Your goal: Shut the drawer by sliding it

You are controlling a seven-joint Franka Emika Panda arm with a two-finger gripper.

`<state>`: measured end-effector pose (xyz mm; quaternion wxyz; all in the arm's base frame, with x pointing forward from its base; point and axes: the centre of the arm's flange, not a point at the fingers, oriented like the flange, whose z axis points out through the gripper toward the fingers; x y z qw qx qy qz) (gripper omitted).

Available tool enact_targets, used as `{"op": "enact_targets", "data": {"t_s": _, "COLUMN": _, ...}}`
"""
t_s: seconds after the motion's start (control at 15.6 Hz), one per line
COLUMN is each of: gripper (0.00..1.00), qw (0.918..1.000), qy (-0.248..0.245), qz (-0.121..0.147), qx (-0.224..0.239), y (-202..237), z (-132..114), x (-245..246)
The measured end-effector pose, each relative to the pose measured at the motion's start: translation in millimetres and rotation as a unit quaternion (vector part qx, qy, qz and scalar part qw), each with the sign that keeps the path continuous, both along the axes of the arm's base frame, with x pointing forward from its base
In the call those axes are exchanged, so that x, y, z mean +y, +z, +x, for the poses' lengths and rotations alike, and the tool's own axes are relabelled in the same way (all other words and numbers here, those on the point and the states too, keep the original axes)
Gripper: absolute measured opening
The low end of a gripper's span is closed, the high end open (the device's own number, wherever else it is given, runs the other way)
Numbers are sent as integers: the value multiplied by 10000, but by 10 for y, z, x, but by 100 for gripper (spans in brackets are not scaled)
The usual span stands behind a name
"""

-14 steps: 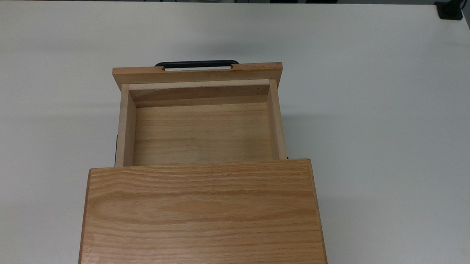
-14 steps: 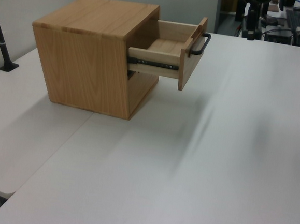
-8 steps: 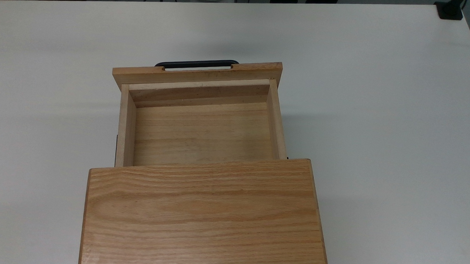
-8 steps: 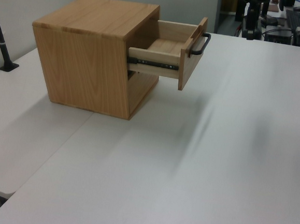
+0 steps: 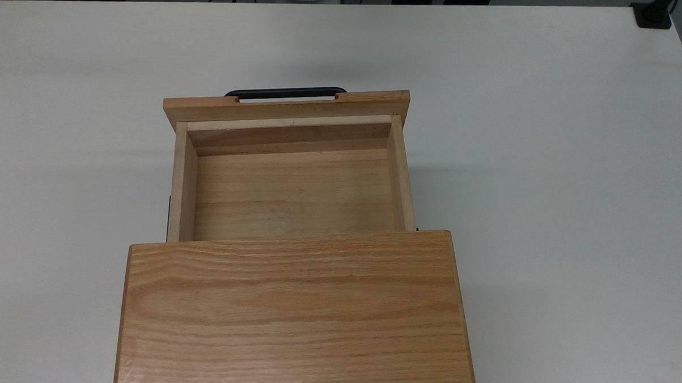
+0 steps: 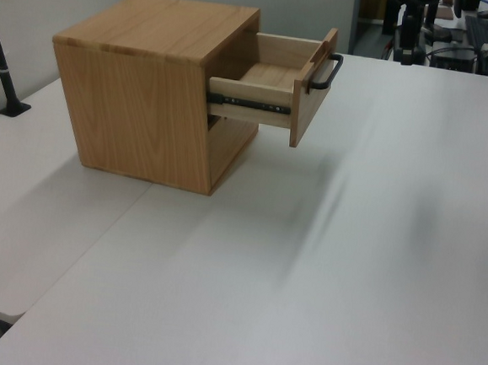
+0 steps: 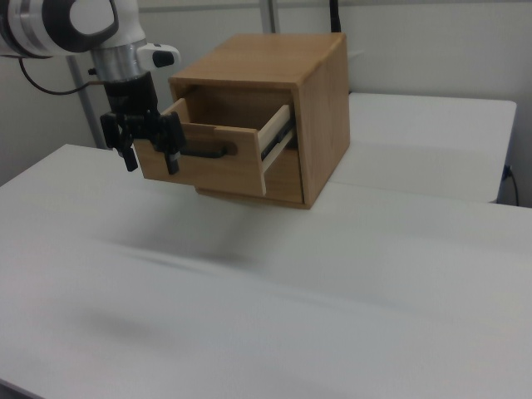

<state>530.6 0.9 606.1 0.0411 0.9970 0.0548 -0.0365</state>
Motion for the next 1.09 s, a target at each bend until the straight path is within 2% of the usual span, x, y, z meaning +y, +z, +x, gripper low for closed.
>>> {"op": "enact_targets", "data": {"t_s": 0.39, "gripper": 31, "qw": 9997, "qy": 10, "qz": 209, "qx": -142, "y": -74, "z": 112, "x": 53}}
{"op": "enact_targets", "data": {"t_s": 0.45, "gripper": 15, "qw": 9997, "qy": 17, "qz": 213, "qx": -94, "y": -150, "z": 155, "x": 65}}
{"op": "enact_targets", "data": {"t_s": 0.51, "gripper": 7, "qw": 9998, "qy": 26, "qz": 213, "qx": -51, "y": -205, "z": 183, "x": 77}}
{"op": "enact_targets", "data": {"t_s": 0.84, "gripper": 0, "qw": 9997, "qy": 71, "qz": 223, "qx": 113, "y": -533, "z": 365, "x": 143}}
{"op": "enact_targets", "data": {"t_s": 1.09, "gripper": 0, "qw": 9993, "qy": 192, "qz": 273, "qx": 145, "y": -782, "z": 511, "x": 306}}
